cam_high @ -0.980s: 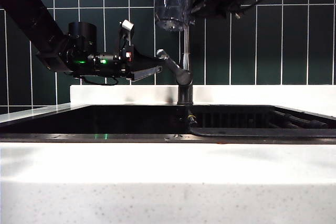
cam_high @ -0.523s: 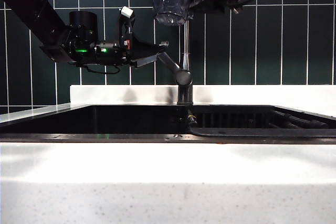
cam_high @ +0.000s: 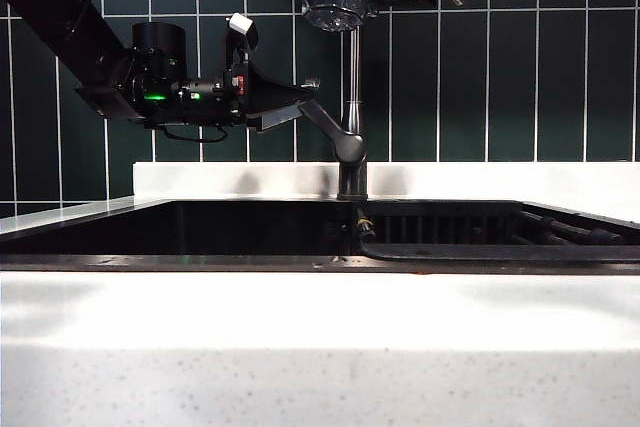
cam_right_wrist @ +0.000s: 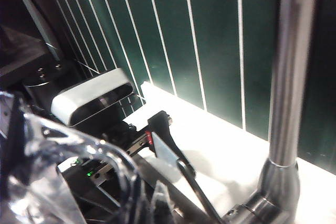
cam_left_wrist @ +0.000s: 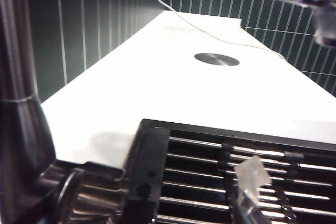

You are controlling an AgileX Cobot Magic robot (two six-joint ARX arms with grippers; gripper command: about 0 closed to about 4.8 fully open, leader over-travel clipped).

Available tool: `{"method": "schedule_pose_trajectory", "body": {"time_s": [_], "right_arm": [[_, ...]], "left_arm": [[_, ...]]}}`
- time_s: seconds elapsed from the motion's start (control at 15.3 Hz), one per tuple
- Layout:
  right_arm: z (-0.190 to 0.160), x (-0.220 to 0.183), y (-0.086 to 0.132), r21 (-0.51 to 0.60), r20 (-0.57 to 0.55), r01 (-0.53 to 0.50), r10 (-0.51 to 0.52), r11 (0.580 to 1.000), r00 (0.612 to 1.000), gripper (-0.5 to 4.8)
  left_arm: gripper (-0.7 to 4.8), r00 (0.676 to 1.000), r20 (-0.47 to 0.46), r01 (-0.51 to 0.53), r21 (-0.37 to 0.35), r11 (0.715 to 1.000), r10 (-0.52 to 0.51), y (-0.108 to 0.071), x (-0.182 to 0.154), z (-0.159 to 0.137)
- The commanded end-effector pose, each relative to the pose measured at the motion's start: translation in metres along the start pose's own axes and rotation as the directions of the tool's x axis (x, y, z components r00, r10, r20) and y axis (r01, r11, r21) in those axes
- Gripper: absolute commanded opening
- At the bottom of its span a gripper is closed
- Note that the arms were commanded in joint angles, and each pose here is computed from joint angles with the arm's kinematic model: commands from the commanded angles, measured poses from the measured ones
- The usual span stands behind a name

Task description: Pick up the mug next to the sink, go to the faucet to get some water, pour the water into the sink, and finally put the mug back to its place.

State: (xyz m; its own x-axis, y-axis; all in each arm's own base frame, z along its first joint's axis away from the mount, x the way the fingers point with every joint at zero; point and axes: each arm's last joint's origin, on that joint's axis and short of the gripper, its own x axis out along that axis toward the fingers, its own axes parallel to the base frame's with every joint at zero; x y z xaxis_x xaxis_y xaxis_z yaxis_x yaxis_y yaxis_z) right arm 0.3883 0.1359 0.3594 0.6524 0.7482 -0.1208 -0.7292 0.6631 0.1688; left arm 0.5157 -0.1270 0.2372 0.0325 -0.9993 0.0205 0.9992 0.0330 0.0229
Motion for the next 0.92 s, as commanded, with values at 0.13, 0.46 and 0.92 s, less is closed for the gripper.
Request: {"method": "schedule_pose_trajectory", "body": {"time_s": [0.13, 0.46, 0.92], "right_arm": [[0.0064, -0.0021, 0.0023, -0.019, 0.024, -0.006, 0.006, 1.0, 1.0, -0.06], [0.0061, -0.002, 0.0023, -0.031, 0.021, -0.005, 0.006, 0.999, 1.0, -0.06], [0.0061, -0.002, 0.0023, -0.032, 0.021, -0.005, 0.006, 0.999, 1.0, -0.06]], "left_arm": [[3.88, 0.997, -0.003, 0.078, 0.019, 0.997, -0.078, -0.0029, 0.0019, 0.0031], [3.62, 0.991, -0.009, 0.136, 0.0, 0.991, -0.136, -0.0045, 0.0017, 0.0018], [3.63, 0.998, 0.0, -0.069, 0.039, 0.997, 0.069, 0.0014, 0.0021, 0.0013]]}}
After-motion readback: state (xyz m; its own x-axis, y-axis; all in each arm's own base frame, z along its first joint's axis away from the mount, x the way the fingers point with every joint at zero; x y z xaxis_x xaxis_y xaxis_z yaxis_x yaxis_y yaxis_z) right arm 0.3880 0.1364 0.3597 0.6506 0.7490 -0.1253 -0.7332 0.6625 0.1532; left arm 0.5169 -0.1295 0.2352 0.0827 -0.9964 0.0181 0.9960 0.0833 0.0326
